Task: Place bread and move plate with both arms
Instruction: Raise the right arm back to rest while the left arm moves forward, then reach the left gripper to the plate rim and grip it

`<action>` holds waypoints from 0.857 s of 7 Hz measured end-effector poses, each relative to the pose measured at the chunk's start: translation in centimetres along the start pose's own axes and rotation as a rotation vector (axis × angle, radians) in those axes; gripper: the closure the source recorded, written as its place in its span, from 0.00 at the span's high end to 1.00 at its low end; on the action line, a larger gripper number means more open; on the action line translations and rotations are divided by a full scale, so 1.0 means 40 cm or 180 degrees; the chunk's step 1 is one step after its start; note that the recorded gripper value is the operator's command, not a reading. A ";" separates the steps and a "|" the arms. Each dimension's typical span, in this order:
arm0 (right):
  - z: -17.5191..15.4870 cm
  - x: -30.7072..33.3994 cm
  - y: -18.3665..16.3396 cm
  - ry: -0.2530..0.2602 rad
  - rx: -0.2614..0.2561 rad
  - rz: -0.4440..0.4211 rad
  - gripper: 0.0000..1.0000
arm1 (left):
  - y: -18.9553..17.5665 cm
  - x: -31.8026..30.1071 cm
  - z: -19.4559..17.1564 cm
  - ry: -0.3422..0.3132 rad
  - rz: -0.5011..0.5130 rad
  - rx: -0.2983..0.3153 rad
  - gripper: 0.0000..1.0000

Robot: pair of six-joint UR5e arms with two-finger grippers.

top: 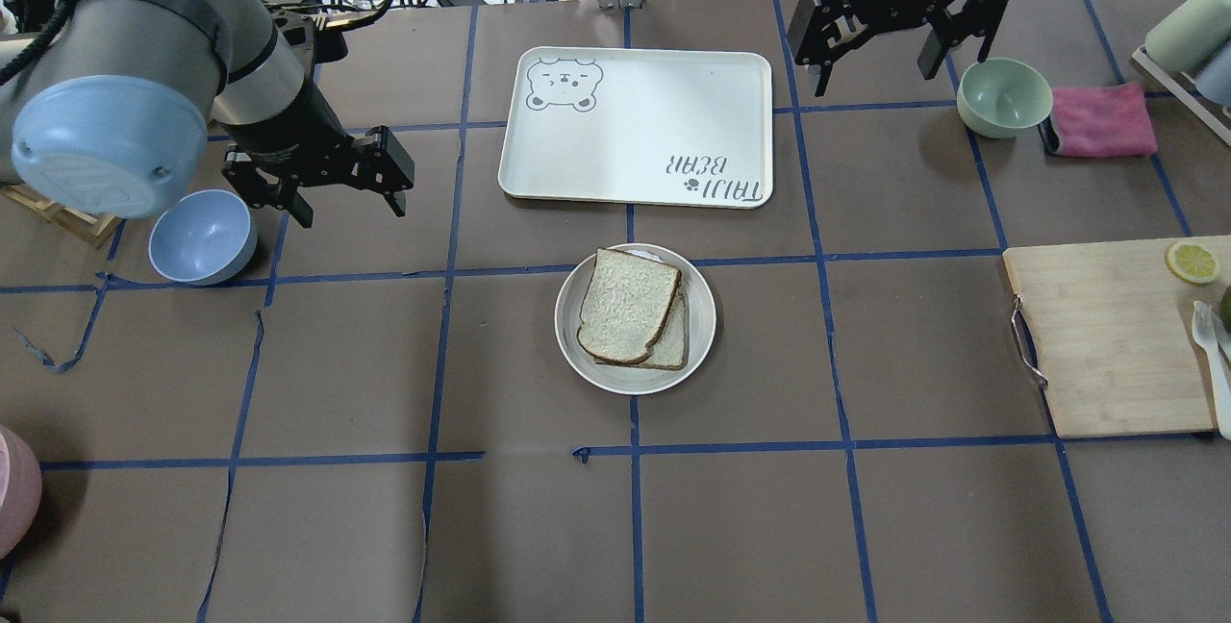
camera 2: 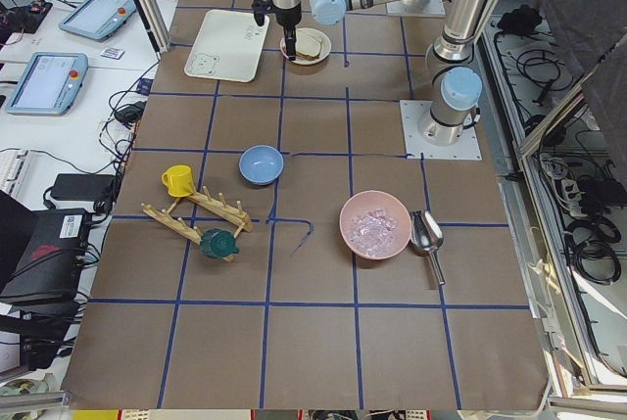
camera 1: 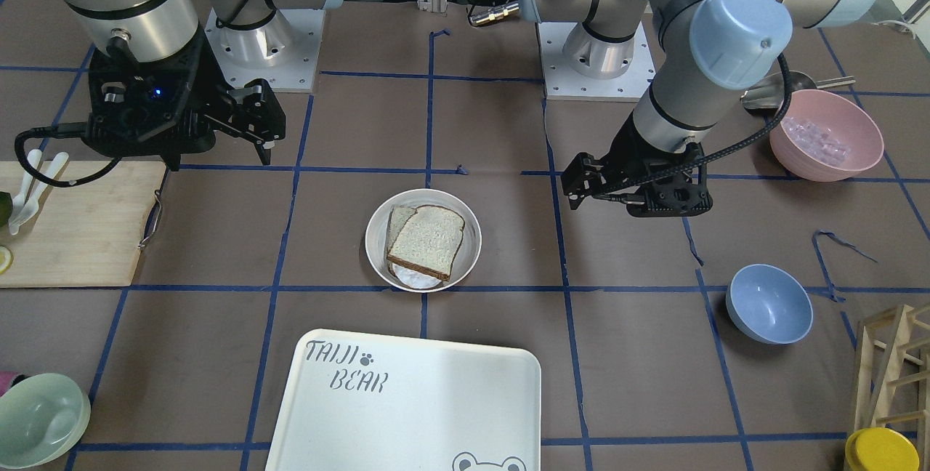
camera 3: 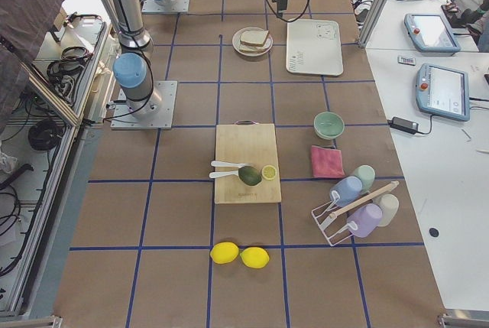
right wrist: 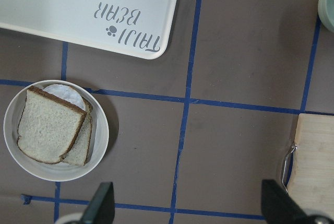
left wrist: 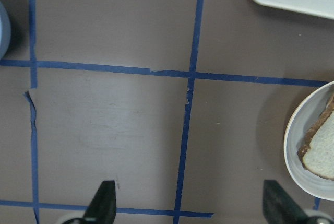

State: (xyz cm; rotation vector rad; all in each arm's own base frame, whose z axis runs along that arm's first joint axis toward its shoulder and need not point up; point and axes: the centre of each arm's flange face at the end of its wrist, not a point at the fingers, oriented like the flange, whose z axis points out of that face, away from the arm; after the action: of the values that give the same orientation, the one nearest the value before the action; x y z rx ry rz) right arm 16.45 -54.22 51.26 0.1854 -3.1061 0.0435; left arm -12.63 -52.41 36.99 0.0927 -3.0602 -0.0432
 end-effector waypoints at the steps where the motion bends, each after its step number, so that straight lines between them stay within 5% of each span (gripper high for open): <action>1: -0.006 -0.001 -0.001 -0.0005 0.0087 0.0008 1.00 | -0.002 0.027 0.054 0.0040 0.0069 0.0056 0.87; 2: -0.011 -0.003 -0.001 -0.0025 0.0141 0.0019 1.00 | 0.007 0.063 0.116 0.0110 0.0156 0.0089 0.65; 6: -0.011 -0.004 -0.001 -0.0036 0.0170 0.0027 1.00 | 0.032 0.199 0.270 0.0227 0.0492 0.0018 0.63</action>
State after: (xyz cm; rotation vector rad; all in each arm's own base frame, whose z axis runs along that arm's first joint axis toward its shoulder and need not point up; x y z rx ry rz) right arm 16.64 -54.24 51.71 0.1746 -3.1191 0.1262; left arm -21.48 -51.34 26.90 -0.1390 -2.9855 -0.0214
